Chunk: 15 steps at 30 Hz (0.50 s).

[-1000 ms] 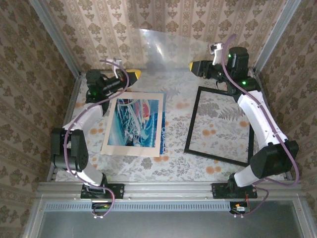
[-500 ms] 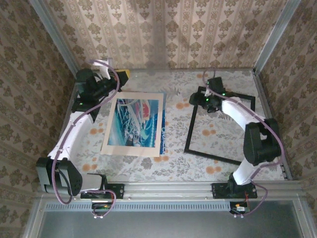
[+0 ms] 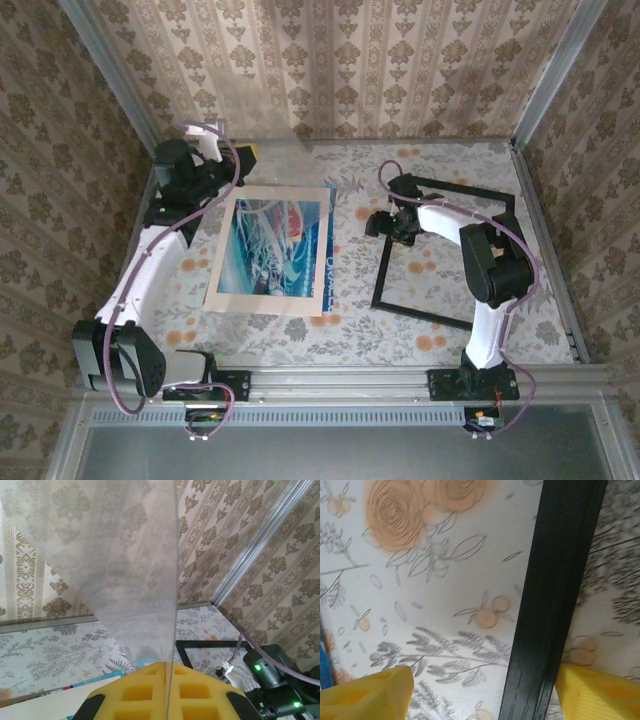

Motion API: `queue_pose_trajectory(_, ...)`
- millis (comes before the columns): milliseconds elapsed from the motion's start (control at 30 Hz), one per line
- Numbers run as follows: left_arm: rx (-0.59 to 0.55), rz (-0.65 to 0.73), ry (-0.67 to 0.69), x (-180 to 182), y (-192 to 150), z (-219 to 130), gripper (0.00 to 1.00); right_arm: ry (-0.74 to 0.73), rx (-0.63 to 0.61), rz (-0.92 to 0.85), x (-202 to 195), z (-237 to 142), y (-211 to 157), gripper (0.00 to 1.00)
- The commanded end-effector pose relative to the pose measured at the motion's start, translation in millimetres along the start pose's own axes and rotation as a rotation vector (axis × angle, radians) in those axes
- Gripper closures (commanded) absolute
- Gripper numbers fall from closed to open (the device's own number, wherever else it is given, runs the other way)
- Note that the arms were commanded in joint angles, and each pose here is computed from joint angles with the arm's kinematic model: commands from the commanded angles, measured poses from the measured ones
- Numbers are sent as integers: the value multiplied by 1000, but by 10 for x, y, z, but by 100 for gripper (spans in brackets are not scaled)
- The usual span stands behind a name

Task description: Put the photo into the frame

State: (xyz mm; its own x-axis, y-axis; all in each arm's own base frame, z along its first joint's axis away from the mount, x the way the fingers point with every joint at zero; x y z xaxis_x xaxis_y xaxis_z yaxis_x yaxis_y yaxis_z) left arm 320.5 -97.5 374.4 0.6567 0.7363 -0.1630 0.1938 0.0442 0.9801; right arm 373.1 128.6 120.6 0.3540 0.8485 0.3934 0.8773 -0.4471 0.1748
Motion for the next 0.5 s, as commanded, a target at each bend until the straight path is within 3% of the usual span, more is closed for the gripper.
queue_pose_trajectory(0,-69,67,34,-52,252,-141,100,98,57,-54,239,48,-130,26)
queue_pose_trajectory(467,-30,84,146,-4,224,-218,100,245,169,-191,993,256,-652,35)
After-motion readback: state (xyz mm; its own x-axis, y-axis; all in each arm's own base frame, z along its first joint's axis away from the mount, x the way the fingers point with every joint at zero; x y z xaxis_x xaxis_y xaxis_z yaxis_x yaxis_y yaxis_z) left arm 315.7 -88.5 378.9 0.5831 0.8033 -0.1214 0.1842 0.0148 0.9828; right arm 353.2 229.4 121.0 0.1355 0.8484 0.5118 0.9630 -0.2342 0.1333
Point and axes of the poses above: each hand's point on the last joint's axis, 136 mm out from that joint toward the fingers, its own z axis out along the fingers, its own x axis along the line the jaws close on, y = z × x, the point moved 10 cm from there along -z, back along the fingers, and after that the axes turned 14 degrees about z, right-handed, at the moved point
